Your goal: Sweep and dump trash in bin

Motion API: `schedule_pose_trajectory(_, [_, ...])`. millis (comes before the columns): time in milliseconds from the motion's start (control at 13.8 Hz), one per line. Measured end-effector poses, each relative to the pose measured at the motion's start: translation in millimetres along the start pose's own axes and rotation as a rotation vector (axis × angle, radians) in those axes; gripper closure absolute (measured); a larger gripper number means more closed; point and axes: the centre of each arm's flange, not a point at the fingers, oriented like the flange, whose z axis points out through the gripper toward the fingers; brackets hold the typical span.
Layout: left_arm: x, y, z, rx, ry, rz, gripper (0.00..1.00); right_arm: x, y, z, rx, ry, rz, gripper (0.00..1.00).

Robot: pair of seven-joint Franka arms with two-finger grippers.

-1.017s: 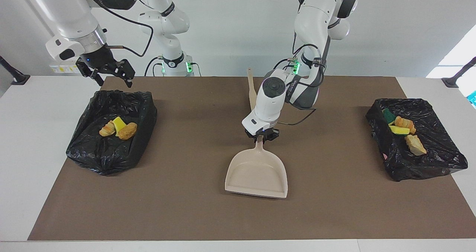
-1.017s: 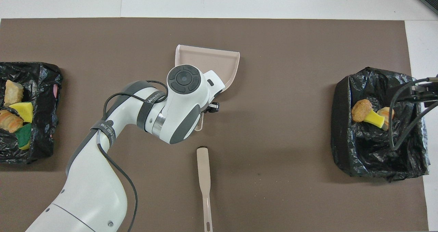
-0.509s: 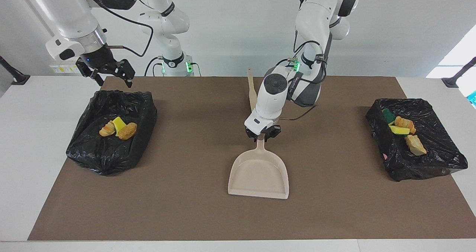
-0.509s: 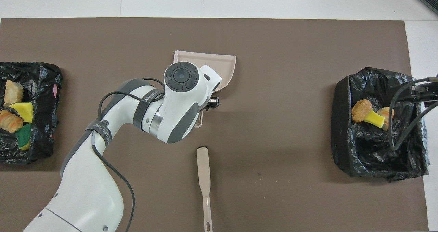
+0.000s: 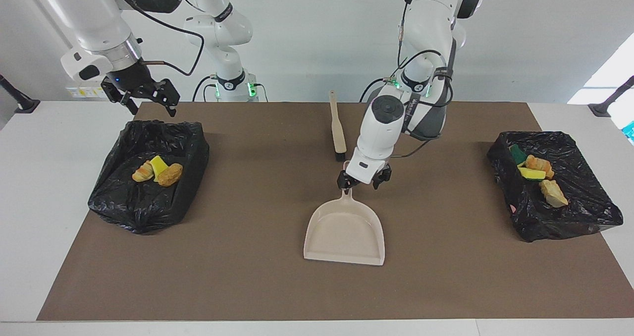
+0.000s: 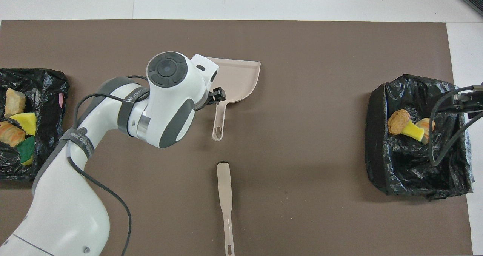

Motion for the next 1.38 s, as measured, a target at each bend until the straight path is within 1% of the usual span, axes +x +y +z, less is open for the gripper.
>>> schedule_pose_trajectory(145, [20.8, -30.1, -16.3, -0.001, 0.012, -0.023, 0.0, 0.0, 0.0, 0.0, 0.0, 0.0, 0.0, 0.0])
schedule_pose_trajectory(436, [54.2, -97.7, -43.5, 0.018, 0.001, 0.027, 0.0, 0.0, 0.0, 0.0, 0.0, 0.0, 0.0, 0.0])
schedule_pose_trajectory(581, [63.1, -138.1, -66.4, 0.037, -0.03, 0.077, 0.0, 0.0, 0.0, 0.0, 0.0, 0.0, 0.0, 0.0])
schedule_pose_trajectory(727, [64.9, -172.9, -89.7, 0.048, -0.059, 0.148, 0.0, 0.0, 0.0, 0.0, 0.0, 0.0, 0.0, 0.0])
schedule_pose_trajectory(945, [64.0, -215.7, -119.7, 0.05, -0.076, 0.239, 0.0, 0.0, 0.0, 0.0, 0.0, 0.0, 0.0, 0.0])
schedule_pose_trajectory(1090, [59.3, -227.4, -136.1, 0.05, -0.079, 0.27, 0.0, 0.0, 0.0, 0.0, 0.0, 0.0, 0.0, 0.0])
schedule_pose_trajectory(1235, [52.4, -231.7, -155.2, 0.051, -0.068, 0.27, 0.0, 0.0, -0.1, 0.0, 0.0, 0.0, 0.0, 0.0])
schedule_pose_trajectory(1381, [44.9, -242.5, -177.4, 0.083, -0.054, 0.268, 0.0, 0.0, -0.4, 0.0, 0.0, 0.0, -0.001, 0.0])
